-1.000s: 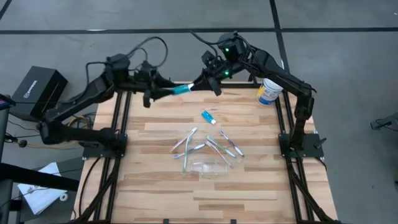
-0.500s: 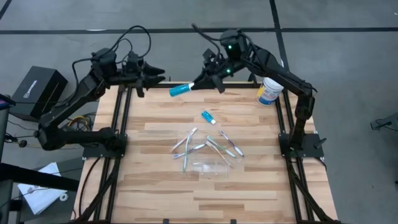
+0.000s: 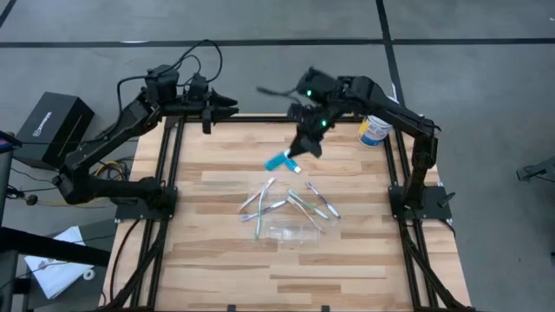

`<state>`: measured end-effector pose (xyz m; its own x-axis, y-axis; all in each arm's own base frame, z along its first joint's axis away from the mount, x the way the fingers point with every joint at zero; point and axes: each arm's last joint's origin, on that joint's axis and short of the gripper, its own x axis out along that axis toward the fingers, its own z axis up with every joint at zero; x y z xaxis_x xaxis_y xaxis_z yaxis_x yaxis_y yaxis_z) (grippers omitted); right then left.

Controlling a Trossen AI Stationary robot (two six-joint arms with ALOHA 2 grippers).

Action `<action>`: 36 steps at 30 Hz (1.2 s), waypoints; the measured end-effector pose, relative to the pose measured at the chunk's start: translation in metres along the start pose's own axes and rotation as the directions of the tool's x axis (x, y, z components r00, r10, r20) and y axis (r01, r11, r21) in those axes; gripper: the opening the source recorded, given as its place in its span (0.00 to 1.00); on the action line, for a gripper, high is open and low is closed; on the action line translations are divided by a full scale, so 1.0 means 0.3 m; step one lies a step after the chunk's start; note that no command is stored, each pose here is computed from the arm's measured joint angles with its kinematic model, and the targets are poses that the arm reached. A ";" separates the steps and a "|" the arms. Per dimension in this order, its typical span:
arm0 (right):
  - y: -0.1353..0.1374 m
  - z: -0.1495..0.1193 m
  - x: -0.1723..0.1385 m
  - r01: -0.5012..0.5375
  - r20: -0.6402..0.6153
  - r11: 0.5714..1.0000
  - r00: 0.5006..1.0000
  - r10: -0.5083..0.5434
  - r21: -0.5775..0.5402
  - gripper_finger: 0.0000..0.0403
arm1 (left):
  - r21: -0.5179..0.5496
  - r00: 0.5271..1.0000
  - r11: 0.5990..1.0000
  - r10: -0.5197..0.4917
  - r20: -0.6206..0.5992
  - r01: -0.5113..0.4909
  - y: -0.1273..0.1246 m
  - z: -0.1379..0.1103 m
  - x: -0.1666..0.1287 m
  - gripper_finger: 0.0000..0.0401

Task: Pick & Place toothbrushing station
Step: Put the blue mouthwash into the transparent organizer

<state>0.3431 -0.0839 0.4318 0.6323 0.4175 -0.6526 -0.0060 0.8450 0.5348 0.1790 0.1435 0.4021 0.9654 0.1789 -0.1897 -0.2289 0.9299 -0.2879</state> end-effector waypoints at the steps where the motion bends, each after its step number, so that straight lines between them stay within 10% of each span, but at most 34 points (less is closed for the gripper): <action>1: 0.014 -0.013 0.012 0.026 -0.033 1.000 0.999 -0.026 0.005 0.21 | -0.003 1.000 1.000 0.001 -0.005 -0.001 0.004 -0.002 0.006 0.42; 16: 0.266 -0.154 0.167 0.154 -0.293 0.983 0.949 -0.119 0.099 0.21 | -0.030 0.997 0.999 0.009 -0.075 -0.011 0.054 -0.035 0.084 0.40; 36: 0.301 -0.222 0.573 0.428 -0.523 0.843 0.825 -0.216 0.327 0.21 | 0.120 0.995 0.993 0.003 -0.097 0.009 0.057 -0.046 0.086 0.40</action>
<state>0.3997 0.0865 0.3322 0.1176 0.3368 -0.9342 0.5186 0.7814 0.3470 0.1984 0.1597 0.3794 0.9482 0.1497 -0.2803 -0.2037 0.9634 -0.1744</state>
